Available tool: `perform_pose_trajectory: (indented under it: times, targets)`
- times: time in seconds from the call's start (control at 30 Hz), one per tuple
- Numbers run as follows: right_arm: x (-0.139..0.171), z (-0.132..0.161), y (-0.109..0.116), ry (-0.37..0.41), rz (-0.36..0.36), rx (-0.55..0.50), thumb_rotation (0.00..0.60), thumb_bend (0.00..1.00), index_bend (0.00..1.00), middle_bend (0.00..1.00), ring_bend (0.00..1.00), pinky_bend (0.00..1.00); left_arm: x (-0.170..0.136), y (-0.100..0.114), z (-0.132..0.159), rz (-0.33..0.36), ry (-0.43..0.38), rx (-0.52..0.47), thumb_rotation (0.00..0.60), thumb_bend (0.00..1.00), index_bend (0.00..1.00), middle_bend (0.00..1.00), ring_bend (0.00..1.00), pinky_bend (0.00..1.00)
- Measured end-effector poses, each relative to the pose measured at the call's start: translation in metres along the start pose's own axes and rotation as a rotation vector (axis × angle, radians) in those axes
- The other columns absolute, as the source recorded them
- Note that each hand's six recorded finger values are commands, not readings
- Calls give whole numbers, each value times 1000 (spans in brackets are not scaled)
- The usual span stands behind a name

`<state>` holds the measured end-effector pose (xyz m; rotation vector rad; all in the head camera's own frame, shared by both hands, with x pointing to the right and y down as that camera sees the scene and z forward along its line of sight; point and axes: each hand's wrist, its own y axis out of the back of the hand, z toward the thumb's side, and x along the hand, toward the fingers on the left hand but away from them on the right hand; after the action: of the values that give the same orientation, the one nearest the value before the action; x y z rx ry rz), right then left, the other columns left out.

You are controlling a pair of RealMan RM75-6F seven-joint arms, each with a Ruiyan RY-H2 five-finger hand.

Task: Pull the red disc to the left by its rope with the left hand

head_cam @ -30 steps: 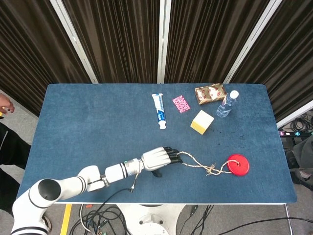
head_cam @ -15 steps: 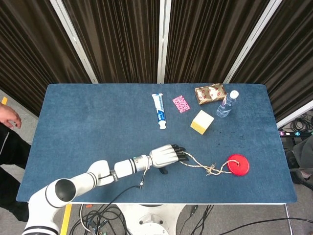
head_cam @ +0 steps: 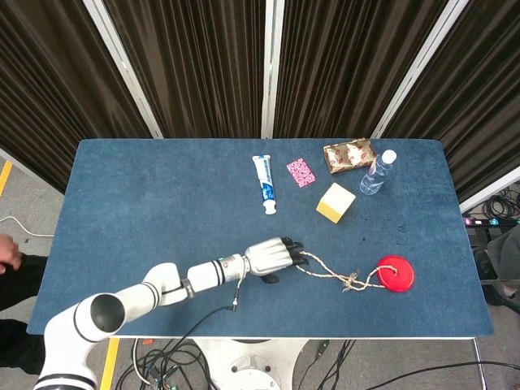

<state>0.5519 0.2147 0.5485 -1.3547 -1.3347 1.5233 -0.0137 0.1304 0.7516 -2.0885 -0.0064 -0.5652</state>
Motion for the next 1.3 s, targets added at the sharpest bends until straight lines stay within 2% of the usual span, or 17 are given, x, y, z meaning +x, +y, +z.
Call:
perform_pose_trajectory:
  times: [0.13, 0.27, 0.37, 0.43, 0.5, 0.63, 0.7, 0.8, 1.0, 1.1, 1.2, 1.3]
  targets:
    - [0, 1, 0, 0, 0, 2, 600, 219, 0, 0, 0, 0, -6, 0, -3, -9, 13, 13, 600, 124, 172, 631, 192, 244]
    - [-1, 1, -1, -2, 2, 3, 600, 225, 0, 0, 0, 0, -13, -3, -7, -23, 30, 21, 600, 129, 177, 662, 215, 245]
    - [-1, 1, -2, -3, 3, 3, 600, 228, 0, 0, 0, 0, -18, -4, -10, -28, 40, 21, 600, 163, 190, 690, 255, 262]
    - [-1, 1, -2, -4, 3, 3, 600, 230, 0, 0, 0, 0, -22, -3, -11, -22, 46, 13, 600, 215, 224, 715, 302, 308]
    - [-2, 1, -2, -4, 4, 4, 600, 230, 0, 0, 0, 0, -26, -1, -12, -10, 52, 10, 600, 268, 302, 742, 362, 394]
    - [-2, 1, -3, -4, 5, 4, 600, 230, 0, 0, 0, 0, -34, 6, -13, 34, 67, -2, 600, 331, 587, 824, 553, 651]
    - [-2, 1, -3, -6, 5, 4, 600, 230, 0, 0, 0, 0, -39, 8, -14, 52, 75, 1, 600, 351, 699, 877, 627, 733]
    - [-2, 1, -3, -6, 5, 6, 600, 230, 0, 0, 0, 0, -53, 12, -17, 83, 94, 4, 600, 356, 750, 922, 682, 791]
    - [-3, 4, -6, 0, 14, 9, 600, 232, 0, 0, 0, 0, -103, 21, -28, 153, 172, -3, 600, 350, 754, 937, 712, 824]
    - [-4, 8, -9, 8, 22, 12, 600, 233, 0, 0, 0, 0, -143, 28, -41, 200, 252, 4, 600, 350, 755, 937, 716, 829]
    - [-5, 12, -12, 19, 27, 15, 600, 233, 0, 0, 0, 0, -192, 33, -60, 242, 374, 16, 600, 350, 755, 938, 719, 829]
    - [-6, 17, -14, 32, 30, 18, 600, 233, 0, 0, 0, 0, -248, 32, -81, 262, 530, 18, 600, 349, 755, 938, 721, 830]
